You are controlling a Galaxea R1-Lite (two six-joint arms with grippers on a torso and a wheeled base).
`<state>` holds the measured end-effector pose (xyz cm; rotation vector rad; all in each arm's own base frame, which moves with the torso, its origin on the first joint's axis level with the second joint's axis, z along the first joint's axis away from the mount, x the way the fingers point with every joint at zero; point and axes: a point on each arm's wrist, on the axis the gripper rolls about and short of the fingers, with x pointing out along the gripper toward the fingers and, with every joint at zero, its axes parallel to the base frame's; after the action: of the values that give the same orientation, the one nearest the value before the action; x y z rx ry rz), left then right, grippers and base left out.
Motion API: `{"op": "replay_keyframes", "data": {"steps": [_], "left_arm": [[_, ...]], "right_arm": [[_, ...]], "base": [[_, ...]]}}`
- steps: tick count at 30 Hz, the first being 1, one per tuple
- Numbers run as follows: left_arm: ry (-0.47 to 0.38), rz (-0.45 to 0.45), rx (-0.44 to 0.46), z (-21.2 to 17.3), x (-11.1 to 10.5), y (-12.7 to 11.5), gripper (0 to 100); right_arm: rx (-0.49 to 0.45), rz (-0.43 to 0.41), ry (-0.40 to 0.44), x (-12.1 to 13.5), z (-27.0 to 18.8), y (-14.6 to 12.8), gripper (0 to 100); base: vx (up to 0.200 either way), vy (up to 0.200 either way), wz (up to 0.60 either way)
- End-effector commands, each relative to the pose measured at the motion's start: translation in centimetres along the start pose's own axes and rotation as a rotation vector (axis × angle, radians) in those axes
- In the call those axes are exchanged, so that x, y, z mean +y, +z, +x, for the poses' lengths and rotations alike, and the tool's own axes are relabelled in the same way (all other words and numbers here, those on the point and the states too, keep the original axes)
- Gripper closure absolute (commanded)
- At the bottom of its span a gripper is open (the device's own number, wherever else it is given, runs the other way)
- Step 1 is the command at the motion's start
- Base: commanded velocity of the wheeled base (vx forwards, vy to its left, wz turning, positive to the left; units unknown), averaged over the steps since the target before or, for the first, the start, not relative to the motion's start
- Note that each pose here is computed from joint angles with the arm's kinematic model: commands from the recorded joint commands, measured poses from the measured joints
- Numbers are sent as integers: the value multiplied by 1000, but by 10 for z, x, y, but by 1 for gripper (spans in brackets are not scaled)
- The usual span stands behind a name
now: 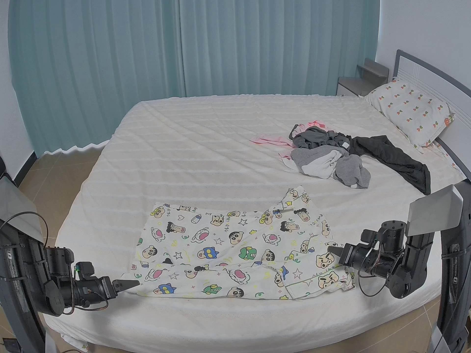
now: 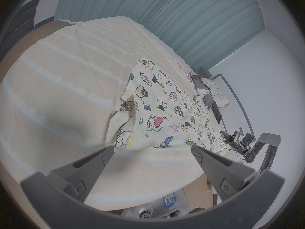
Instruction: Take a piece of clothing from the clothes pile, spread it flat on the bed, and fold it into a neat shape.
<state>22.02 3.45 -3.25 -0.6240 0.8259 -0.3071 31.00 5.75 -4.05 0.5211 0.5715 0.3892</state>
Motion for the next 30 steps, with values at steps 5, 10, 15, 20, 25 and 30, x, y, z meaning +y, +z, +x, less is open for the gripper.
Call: {"op": "replay_keyframes", "data": {"steps": [5,10,15,20,25,30], "left_arm": [[-3,8,-13,1,1,1,0],[-3,32,-48,0,0,5,0],[99,102,-175,7,2,19,0],[165,183,-153,14,13,12,0],[124,245,-178,28,6,22,0],[61,312,-165,45,-11,24,0]], "right_arm": [[17,0,-9,-7,8,-7,0],[11,2,-23,-10,10,-9,0],[15,15,-64,-11,7,-13,0],[10,14,-81,-10,6,-14,0],[33,5,-73,-5,6,-20,0],[54,8,-79,-3,1,-24,0]], "base": [[0,0,0],[0,0,0],[0,0,0],[0,0,0],[0,0,0],[0,0,0]]}}
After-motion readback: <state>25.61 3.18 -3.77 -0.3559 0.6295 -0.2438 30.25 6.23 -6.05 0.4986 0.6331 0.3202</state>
